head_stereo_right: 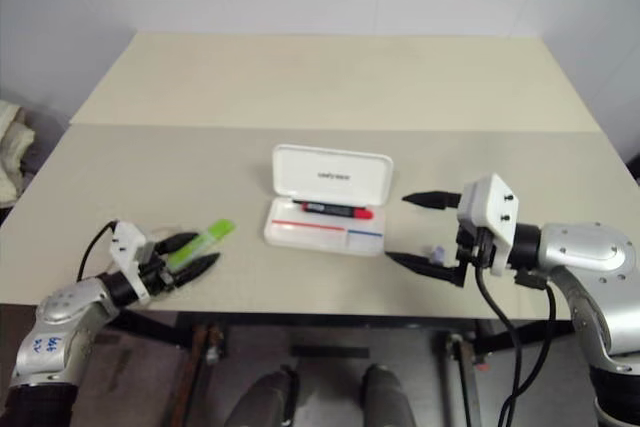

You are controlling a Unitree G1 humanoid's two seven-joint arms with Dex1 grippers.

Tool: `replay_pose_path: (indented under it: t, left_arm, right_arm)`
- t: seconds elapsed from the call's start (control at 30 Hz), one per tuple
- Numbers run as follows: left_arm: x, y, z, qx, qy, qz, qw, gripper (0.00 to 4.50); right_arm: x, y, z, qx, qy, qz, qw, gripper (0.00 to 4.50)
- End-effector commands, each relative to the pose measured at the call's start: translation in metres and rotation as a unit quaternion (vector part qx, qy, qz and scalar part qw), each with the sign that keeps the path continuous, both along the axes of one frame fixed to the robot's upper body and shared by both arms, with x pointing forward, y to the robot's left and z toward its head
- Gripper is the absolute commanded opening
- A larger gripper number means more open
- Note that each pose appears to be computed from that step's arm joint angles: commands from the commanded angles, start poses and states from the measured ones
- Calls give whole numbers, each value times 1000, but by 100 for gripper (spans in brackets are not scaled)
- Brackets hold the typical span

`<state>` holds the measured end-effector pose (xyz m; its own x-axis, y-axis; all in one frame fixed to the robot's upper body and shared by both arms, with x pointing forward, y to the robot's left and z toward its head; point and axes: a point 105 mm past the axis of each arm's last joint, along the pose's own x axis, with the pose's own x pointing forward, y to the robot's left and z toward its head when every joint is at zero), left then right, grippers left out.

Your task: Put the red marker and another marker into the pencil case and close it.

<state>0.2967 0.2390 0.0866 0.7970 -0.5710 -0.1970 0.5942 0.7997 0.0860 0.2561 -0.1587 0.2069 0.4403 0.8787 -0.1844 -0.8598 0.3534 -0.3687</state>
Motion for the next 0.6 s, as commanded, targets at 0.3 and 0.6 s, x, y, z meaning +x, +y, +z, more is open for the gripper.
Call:
replay_pose_path:
  t: [0.3,0.6]
  left_arm:
    - [6,-2,2,10,-4,-7,1000,109]
    - [7,-45,61,-1,-93,-157,983,109]
  right_arm:
    - [-5,7,19,8,-35,6,999,450]
    - [-4,7,11,12,-27,-6,1000,450]
